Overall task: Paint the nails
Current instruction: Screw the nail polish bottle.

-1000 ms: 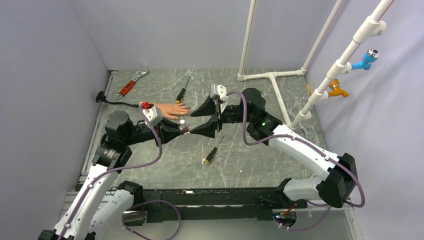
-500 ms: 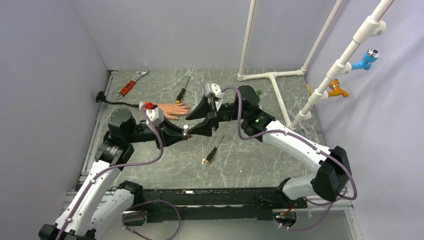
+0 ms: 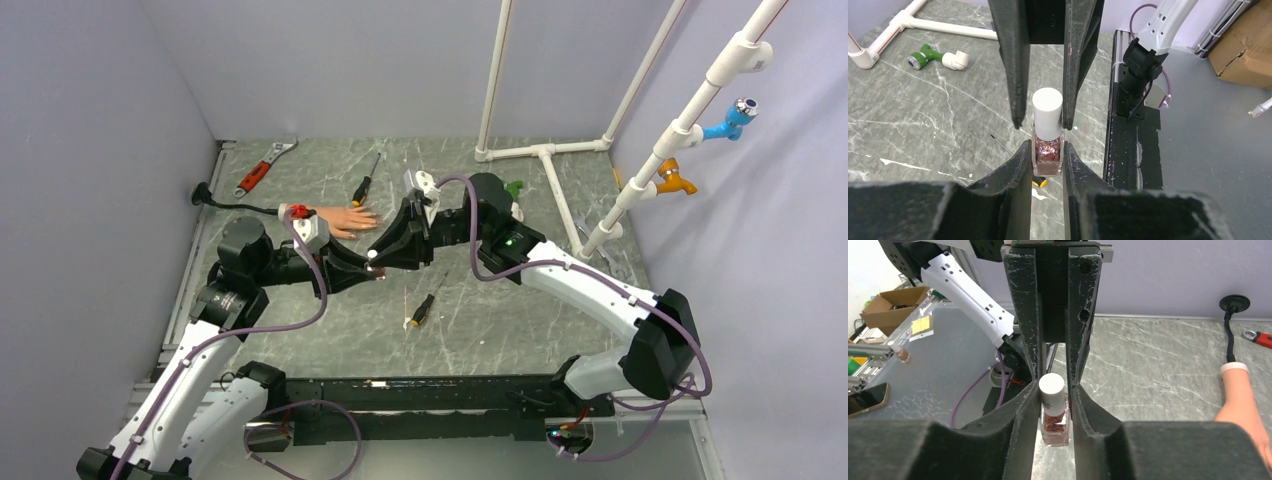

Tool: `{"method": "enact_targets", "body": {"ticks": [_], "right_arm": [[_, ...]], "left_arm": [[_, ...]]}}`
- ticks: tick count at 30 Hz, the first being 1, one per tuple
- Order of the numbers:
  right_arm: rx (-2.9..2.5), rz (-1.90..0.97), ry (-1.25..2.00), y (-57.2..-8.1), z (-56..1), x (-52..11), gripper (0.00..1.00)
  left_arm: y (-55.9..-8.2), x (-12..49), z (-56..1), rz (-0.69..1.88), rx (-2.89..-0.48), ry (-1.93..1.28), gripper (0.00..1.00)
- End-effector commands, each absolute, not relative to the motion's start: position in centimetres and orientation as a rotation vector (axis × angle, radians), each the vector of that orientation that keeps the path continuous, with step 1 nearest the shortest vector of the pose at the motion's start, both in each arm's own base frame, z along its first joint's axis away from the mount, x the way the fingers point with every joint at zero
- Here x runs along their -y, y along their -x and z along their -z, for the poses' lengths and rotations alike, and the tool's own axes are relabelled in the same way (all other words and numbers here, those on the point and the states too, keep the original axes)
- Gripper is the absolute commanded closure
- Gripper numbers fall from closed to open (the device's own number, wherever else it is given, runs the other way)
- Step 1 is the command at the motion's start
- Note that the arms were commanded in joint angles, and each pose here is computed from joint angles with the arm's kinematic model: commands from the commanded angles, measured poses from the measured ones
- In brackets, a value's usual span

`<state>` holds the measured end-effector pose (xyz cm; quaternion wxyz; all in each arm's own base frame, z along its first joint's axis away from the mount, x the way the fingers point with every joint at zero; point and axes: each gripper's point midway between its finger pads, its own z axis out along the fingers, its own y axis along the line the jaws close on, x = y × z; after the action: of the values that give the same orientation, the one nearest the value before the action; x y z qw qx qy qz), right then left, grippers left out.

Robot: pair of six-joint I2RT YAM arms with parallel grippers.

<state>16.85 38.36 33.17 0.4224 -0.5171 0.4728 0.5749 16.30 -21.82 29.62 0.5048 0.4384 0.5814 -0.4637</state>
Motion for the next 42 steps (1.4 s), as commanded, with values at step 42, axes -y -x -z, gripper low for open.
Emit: {"method": "enact_targets", "body": {"ticks": [42], "right_arm": [[-1.427, -0.969, 0.665, -22.5, -33.1, -39.8, 0.9]], "left_arm": [[-21.5, 18.2, -31.4, 0.733, -1.463, -0.768, 1.0]]}}
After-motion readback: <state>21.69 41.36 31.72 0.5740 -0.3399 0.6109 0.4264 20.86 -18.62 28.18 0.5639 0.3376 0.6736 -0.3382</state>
